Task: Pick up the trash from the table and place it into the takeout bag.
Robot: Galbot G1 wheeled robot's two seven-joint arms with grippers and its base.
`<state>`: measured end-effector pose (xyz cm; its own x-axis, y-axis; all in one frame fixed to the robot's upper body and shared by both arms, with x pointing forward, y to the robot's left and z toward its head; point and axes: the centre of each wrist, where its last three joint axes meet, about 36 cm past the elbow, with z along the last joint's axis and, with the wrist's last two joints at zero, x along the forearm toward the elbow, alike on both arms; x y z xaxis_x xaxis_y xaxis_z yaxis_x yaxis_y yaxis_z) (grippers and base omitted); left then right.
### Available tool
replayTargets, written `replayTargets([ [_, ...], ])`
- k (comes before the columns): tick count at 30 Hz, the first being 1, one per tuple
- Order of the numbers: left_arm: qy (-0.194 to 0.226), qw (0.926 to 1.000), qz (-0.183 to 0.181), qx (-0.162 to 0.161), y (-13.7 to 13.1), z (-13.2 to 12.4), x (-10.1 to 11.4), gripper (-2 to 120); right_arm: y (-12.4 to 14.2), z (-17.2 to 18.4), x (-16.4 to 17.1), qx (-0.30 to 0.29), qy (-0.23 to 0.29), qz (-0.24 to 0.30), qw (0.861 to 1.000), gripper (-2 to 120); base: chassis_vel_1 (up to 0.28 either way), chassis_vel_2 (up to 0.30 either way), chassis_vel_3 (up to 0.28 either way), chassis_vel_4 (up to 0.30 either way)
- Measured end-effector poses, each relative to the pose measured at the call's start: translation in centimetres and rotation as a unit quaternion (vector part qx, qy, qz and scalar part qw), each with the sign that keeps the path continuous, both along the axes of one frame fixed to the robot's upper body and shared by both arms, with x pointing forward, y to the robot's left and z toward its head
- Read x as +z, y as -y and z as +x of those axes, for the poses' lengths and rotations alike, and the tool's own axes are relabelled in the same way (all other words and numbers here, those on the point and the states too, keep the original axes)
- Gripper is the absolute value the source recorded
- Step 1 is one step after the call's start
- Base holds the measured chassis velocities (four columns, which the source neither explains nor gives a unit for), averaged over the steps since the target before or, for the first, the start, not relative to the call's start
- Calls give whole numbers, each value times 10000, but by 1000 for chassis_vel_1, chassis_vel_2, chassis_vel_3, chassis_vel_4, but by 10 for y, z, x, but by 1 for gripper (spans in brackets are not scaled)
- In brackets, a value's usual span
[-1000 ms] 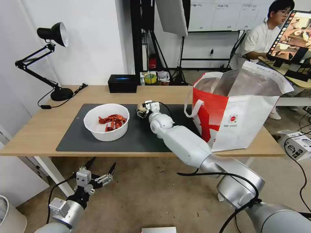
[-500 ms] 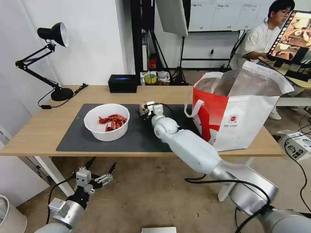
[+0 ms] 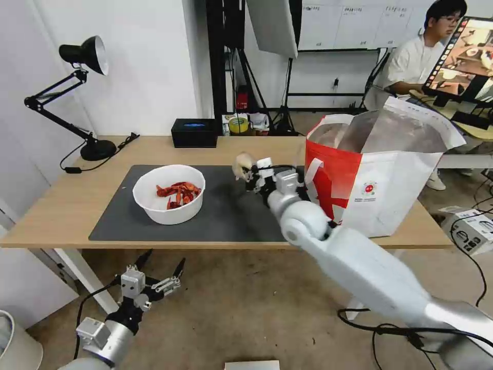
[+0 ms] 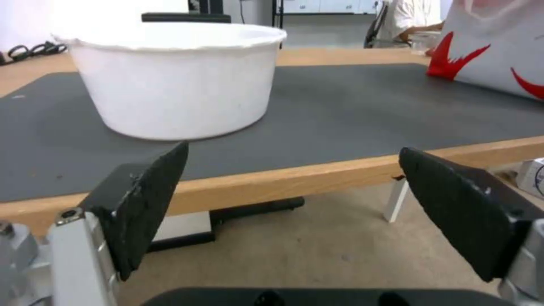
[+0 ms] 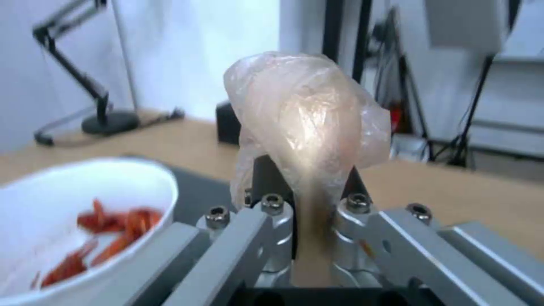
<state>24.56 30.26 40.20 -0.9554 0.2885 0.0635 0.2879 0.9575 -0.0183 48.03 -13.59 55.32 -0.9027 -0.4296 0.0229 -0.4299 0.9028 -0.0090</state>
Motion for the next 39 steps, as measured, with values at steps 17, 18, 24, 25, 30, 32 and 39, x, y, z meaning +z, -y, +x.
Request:
replayTargets([
  [17, 85, 9999, -120, -3, 14, -2, 15, 100, 94, -31, 84, -885, 1509, 121, 9845, 5, 0, 0, 0, 0],
  [18, 101, 9999, -133, -15, 15, -2, 17, 100, 99, -27, 87, -1009, 1522, 98, 9831, 4, 0, 0, 0, 0],
  [24, 134, 9998, -161, -40, 18, -4, 22, 100, 115, -16, 90, -1490, 1327, -2, 9799, 4, 0, 0, 0, 0],
  [25, 135, 9998, -166, -39, 18, -4, 23, 100, 117, -15, 89, -1606, 1273, -36, 9788, 4, 0, 0, 0, 0],
  [30, 148, 9997, -202, -25, 20, -6, 26, 100, 121, -13, 84, -2127, 882, -110, 9731, 4, 0, 0, 0, 0],
  [32, 142, 9997, -207, -19, 21, -7, 25, 100, 121, -14, 82, -2203, 802, -109, 9721, 4, 0, 0, 0, 0],
  [39, 81, 9998, -199, -23, 24, -9, 20, 100, 127, -17, 67, -2555, 493, -200, 9653, 6, 0, 0, 0, 0],
])
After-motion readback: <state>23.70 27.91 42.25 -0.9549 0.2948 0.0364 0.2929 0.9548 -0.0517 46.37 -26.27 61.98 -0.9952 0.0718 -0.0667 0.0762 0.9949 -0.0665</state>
